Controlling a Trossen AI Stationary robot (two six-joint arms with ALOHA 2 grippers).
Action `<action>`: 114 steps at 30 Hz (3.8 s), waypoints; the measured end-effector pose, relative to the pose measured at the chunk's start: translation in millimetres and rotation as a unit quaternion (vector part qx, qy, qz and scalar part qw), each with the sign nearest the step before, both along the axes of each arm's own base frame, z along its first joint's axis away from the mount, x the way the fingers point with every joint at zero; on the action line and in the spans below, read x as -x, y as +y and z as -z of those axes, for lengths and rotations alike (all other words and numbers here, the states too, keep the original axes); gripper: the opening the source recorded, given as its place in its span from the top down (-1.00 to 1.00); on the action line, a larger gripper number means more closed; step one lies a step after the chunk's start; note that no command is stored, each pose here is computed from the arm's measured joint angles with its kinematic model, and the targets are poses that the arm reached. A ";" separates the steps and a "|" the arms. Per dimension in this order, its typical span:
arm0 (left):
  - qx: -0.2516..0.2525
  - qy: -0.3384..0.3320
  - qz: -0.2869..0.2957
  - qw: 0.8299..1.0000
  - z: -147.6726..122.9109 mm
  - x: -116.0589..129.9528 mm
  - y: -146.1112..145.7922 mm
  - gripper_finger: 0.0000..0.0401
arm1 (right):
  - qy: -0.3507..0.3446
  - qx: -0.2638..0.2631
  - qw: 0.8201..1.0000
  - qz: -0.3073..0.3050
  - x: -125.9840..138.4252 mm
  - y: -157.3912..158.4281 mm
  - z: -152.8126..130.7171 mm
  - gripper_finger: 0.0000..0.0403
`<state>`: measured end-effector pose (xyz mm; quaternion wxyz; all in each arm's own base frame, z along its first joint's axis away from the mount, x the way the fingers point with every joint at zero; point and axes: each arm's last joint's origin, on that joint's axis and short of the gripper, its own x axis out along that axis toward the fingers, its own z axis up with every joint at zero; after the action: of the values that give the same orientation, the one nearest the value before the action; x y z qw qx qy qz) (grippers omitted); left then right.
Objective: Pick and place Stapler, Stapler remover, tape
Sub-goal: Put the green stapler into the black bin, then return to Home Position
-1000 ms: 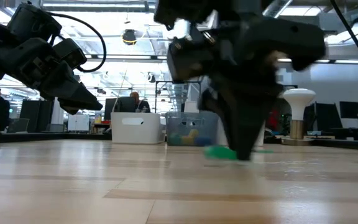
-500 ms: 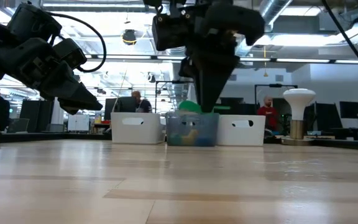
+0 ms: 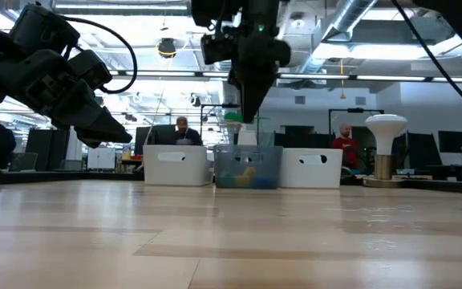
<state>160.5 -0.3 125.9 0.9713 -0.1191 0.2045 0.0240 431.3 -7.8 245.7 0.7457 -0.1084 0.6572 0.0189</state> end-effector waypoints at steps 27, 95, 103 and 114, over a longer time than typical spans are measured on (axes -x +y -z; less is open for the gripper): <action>-0.017 0.002 0.008 1.000 0.3 0.1 0.0 0.19 | -0.112 -0.040 0.982 0.149 13.2 -165.3 8.0 0.72; 0.026 -0.364 0.207 0.908 -88.7 70.3 -12.0 0.19 | -0.178 0.087 0.960 0.200 133.6 13.9 -157.3 -0.01; -0.011 -0.356 0.167 0.919 -86.2 72.7 -9.6 0.19 | -0.331 0.008 0.936 0.122 193.3 58.3 -185.6 -0.01; 0.024 -0.345 0.171 0.923 -85.2 71.8 -9.9 0.19 | -0.559 -0.126 0.818 -0.040 269.6 71.7 -126.2 -0.02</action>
<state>88.7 -10.2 211.1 0.9680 -0.1065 -0.1250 -0.1898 161.7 63.9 371.8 0.9907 -0.0313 0.1140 0.0672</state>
